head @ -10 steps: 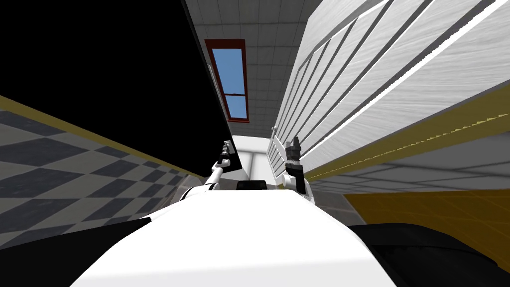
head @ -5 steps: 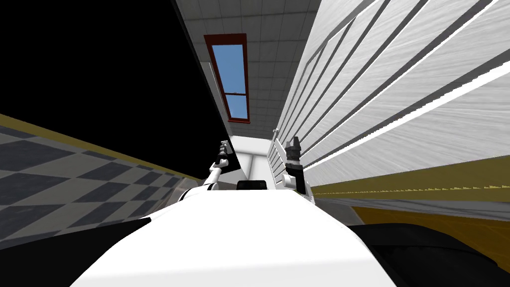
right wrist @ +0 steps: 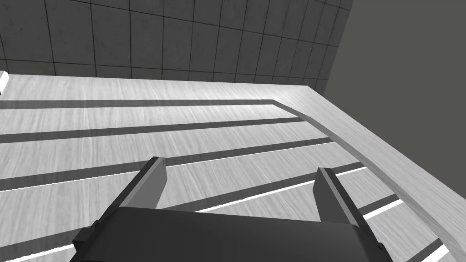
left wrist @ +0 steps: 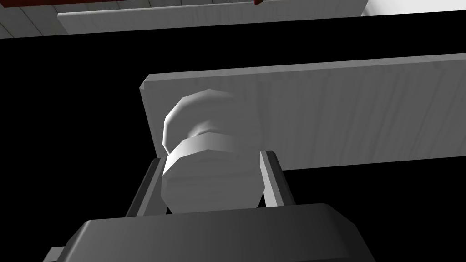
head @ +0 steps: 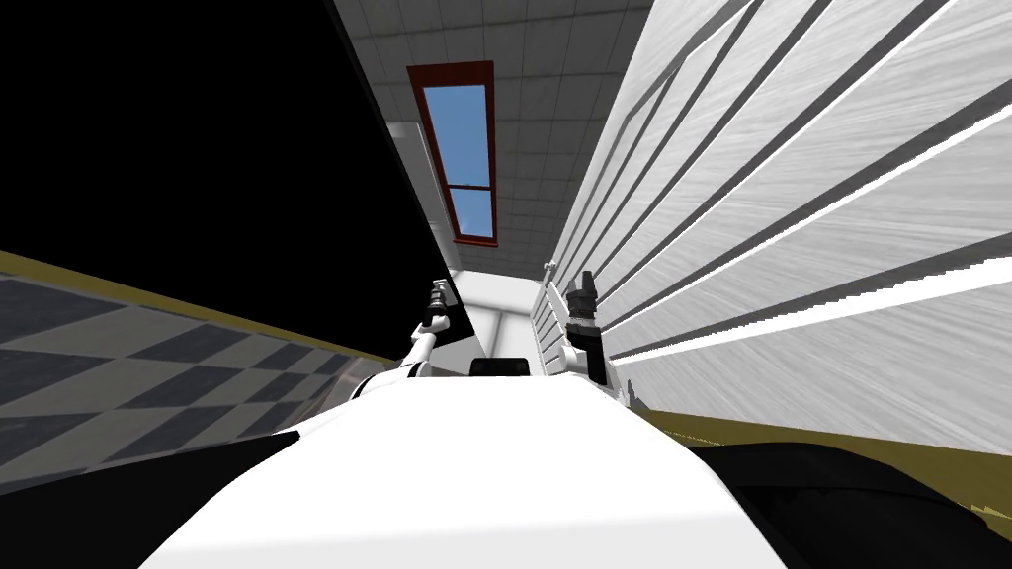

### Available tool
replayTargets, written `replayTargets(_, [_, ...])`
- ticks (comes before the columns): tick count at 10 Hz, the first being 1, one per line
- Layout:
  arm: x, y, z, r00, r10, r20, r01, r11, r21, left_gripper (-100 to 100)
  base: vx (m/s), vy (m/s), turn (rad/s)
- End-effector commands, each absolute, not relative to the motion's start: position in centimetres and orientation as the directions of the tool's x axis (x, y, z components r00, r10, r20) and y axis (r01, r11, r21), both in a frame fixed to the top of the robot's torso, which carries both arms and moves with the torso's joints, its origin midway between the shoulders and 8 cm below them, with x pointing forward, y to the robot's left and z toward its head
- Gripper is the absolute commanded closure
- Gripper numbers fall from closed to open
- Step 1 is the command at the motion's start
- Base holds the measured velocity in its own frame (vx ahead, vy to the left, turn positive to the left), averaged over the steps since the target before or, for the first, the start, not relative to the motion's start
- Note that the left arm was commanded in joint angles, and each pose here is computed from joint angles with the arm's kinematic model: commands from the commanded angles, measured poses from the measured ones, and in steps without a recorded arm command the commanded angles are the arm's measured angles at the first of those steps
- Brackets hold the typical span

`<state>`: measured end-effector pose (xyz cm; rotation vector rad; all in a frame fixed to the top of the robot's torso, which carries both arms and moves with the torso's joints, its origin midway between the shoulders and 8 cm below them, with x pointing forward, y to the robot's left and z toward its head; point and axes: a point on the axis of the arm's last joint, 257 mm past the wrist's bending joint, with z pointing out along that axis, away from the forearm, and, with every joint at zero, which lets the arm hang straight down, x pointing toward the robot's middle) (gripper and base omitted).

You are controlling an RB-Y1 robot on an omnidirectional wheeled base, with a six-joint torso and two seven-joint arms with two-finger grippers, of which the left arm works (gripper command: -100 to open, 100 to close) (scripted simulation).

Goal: Push the door open

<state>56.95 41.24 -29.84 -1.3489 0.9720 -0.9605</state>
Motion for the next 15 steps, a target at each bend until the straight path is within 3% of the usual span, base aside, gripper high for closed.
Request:
replayTargets(1, [56.9, 41.9, -29.6, 0.332, -0.943, 0.000, 0.000, 0.000, -1.000, 100, 0.191, -0.071, 0.059])
replayTargets(15, [56.7, 40.9, -29.9, 0.401, -0.916, -0.003, -0.007, 0.000, -1.000, 100, 0.176, -0.013, 0.103])
